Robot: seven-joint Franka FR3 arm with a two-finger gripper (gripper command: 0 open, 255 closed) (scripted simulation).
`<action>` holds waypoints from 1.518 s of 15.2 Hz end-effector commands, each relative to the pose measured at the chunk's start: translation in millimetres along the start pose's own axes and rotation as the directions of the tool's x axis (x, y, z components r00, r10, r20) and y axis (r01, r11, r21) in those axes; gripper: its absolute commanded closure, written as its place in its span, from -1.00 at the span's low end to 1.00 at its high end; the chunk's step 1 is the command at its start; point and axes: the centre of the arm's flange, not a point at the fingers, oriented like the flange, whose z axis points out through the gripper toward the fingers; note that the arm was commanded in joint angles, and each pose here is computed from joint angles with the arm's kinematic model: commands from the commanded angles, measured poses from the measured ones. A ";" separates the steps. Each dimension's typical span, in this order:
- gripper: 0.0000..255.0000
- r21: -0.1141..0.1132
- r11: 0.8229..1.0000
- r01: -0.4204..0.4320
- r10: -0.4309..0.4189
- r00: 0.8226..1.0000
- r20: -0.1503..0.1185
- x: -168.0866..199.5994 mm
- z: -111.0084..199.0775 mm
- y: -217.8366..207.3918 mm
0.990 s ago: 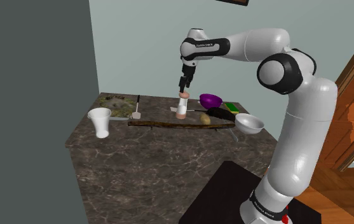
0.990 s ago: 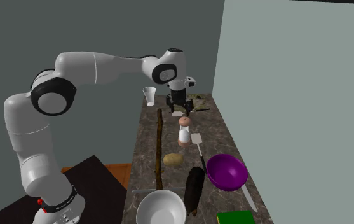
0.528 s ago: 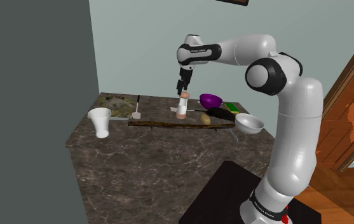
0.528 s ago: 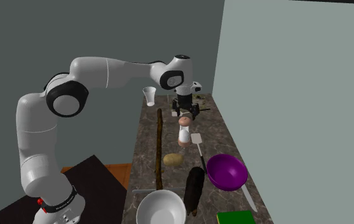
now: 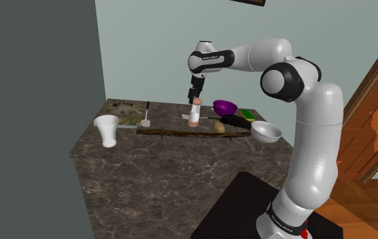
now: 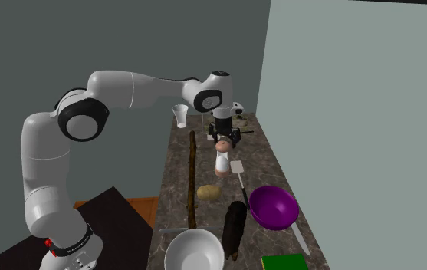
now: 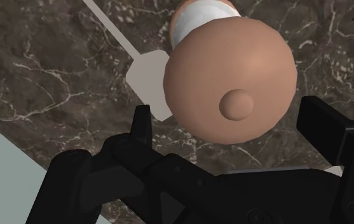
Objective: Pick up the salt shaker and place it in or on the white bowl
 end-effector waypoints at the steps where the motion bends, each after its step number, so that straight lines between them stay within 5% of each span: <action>1: -1.00 0.000 1.000 0.000 0.000 1.000 0.000 0.1 0.2 0.0; 2: -1.00 0.000 1.000 0.000 0.000 1.000 0.000 0.1 0.2 0.0; 3: 1.00 0.000 1.000 0.000 0.000 1.000 0.000 0.1 0.2 0.0; 12: 1.00 0.000 1.000 0.000 0.000 1.000 0.000 0.1 0.2 0.0; 23: 1.00 0.000 1.000 0.000 0.000 1.000 0.000 3.0 -57.7 3.8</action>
